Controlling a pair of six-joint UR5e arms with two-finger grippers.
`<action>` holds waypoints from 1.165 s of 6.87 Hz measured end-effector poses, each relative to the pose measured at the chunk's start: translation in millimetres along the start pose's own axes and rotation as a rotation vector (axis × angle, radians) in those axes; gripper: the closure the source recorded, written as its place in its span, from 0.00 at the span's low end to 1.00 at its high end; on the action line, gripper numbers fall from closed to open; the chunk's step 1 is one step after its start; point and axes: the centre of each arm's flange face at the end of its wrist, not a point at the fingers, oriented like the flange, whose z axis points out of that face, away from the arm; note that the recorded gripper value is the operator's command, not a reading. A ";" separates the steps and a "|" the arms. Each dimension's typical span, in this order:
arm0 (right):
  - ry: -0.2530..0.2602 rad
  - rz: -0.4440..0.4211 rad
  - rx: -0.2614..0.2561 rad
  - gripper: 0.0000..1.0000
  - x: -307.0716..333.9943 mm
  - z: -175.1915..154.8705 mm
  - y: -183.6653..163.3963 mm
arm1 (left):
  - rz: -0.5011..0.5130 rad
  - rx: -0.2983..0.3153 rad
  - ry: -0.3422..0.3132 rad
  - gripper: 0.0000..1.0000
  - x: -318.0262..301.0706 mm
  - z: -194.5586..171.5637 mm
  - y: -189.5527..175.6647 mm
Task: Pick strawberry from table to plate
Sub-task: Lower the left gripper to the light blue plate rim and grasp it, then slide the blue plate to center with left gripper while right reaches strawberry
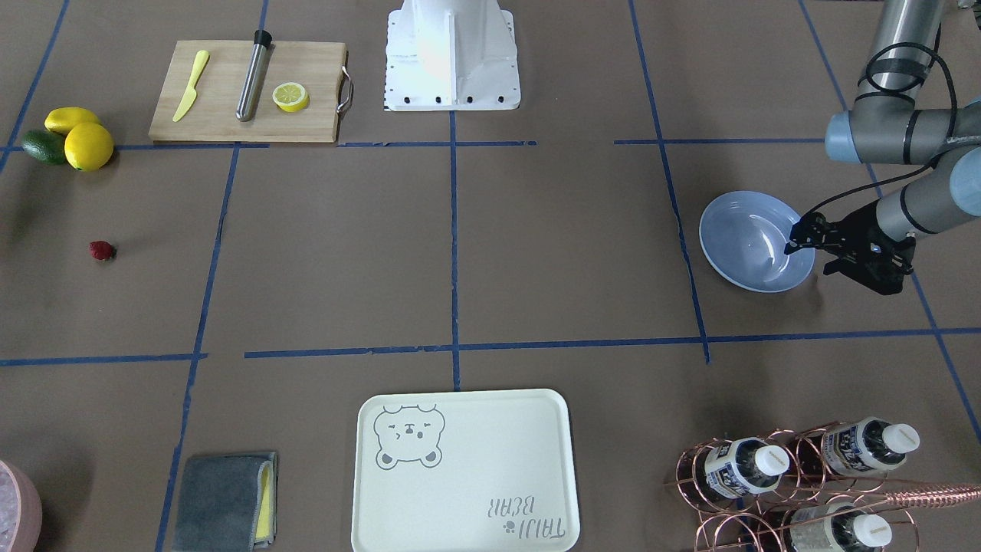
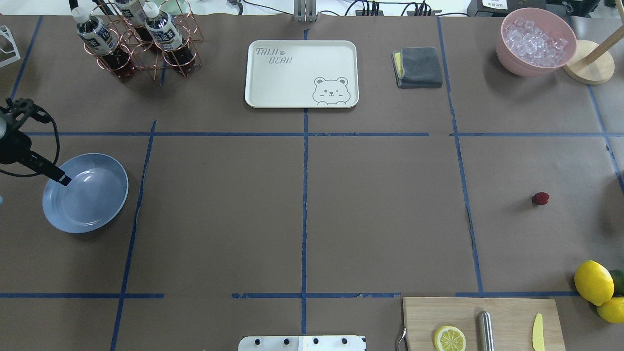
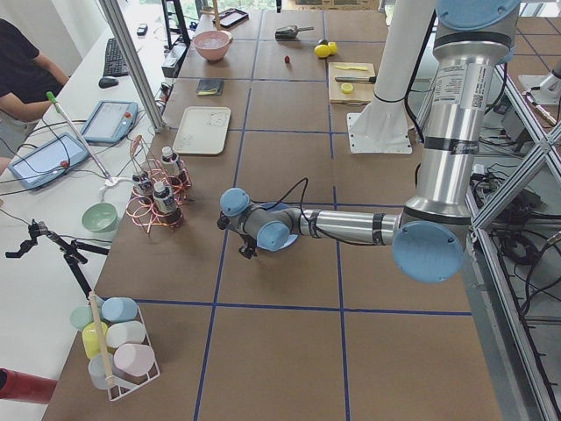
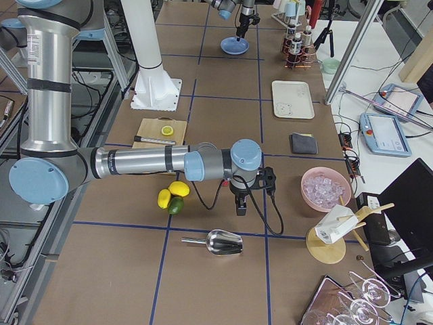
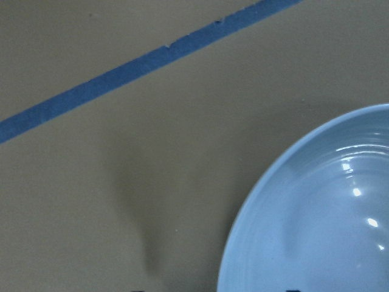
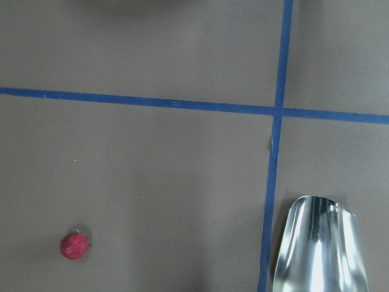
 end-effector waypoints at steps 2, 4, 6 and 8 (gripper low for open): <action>0.000 0.002 -0.007 0.00 1.1 3.4 0.1 | 0.005 0.000 0.002 1.00 6.7 1.3 -2.9; 0.000 0.004 -0.015 0.00 2.5 7.4 0.4 | 0.010 0.028 0.008 1.00 24.9 -13.7 -7.2; -0.024 0.003 -0.018 0.00 -0.4 8.1 0.2 | -0.152 0.100 0.051 1.00 80.0 -50.9 -28.1; -0.073 -0.006 -0.018 0.00 -9.7 6.6 -1.5 | -0.356 0.128 0.144 1.00 192.5 -58.1 -75.6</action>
